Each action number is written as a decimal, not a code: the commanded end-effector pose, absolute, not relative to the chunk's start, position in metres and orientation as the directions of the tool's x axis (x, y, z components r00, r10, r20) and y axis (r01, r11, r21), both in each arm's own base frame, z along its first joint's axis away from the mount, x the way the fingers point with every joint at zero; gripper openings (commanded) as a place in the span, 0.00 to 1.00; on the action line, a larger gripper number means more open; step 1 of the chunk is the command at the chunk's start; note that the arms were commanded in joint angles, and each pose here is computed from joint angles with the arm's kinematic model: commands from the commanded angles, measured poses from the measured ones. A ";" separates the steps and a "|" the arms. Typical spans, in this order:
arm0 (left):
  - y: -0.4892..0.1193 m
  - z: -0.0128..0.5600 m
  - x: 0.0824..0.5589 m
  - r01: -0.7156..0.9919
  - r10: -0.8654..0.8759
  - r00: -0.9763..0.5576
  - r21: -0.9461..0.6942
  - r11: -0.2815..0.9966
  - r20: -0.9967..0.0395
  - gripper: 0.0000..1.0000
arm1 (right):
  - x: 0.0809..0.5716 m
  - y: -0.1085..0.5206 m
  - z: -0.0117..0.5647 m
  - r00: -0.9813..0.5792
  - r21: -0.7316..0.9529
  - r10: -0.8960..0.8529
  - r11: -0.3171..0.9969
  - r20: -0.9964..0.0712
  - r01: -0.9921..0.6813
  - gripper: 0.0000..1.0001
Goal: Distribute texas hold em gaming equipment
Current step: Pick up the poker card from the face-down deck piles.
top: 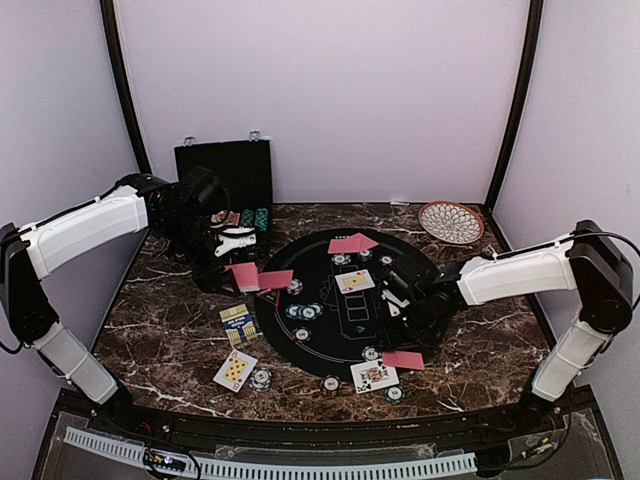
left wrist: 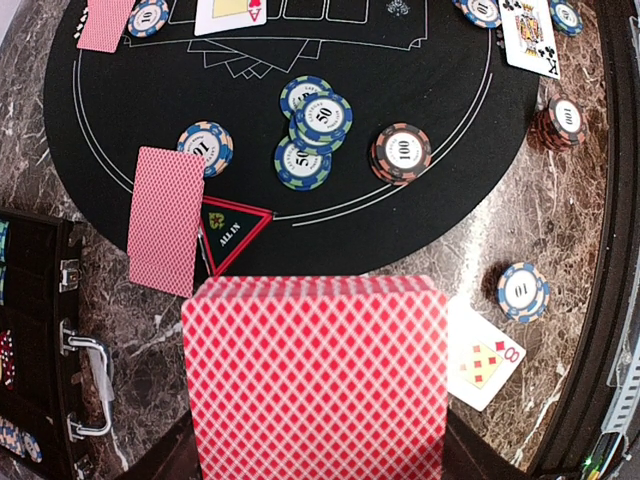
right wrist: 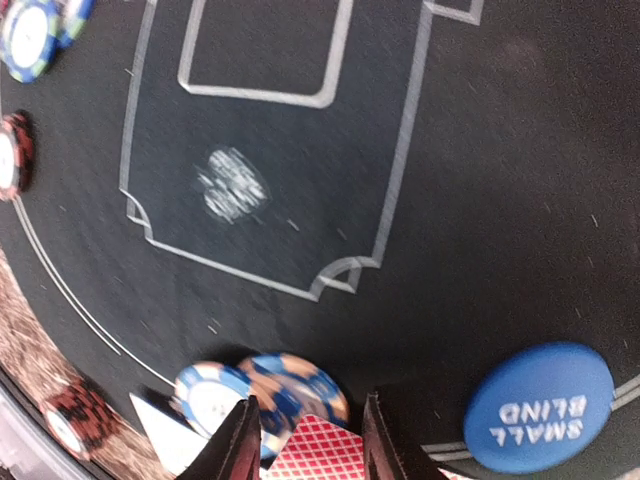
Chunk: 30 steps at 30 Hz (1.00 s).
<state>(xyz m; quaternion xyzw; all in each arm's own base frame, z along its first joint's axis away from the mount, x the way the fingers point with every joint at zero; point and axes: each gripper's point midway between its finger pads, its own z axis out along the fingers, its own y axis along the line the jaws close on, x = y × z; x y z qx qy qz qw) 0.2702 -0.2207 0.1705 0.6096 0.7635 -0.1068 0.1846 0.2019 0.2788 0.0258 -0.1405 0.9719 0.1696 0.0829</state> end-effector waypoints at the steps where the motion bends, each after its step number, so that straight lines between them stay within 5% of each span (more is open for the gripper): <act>1: -0.221 0.183 0.266 0.971 0.877 -0.176 0.068 0.229 -0.447 0.00 | 0.201 0.275 0.045 -0.949 0.274 -0.244 0.916 -0.200 -0.293 0.37; 9: -0.223 0.186 0.265 0.971 0.870 -0.177 0.062 0.230 -0.460 0.00 | 0.234 0.311 0.096 -0.920 0.318 -0.237 0.886 -0.312 -0.336 0.44; 14: -0.226 0.189 0.267 0.971 0.864 -0.177 0.061 0.232 -0.471 0.00 | 0.244 0.348 0.125 -0.909 0.447 -0.217 0.815 -0.357 -0.370 0.61; 20: -0.232 0.193 0.271 0.969 0.850 -0.181 0.059 0.241 -0.495 0.00 | 0.245 0.404 0.156 -0.934 0.714 -0.156 0.608 -0.321 -0.347 0.75; 30: -0.236 0.193 0.273 0.969 0.841 -0.180 0.054 0.240 -0.510 0.00 | 0.253 0.453 0.202 -0.961 0.917 -0.118 0.291 -0.250 -0.274 0.81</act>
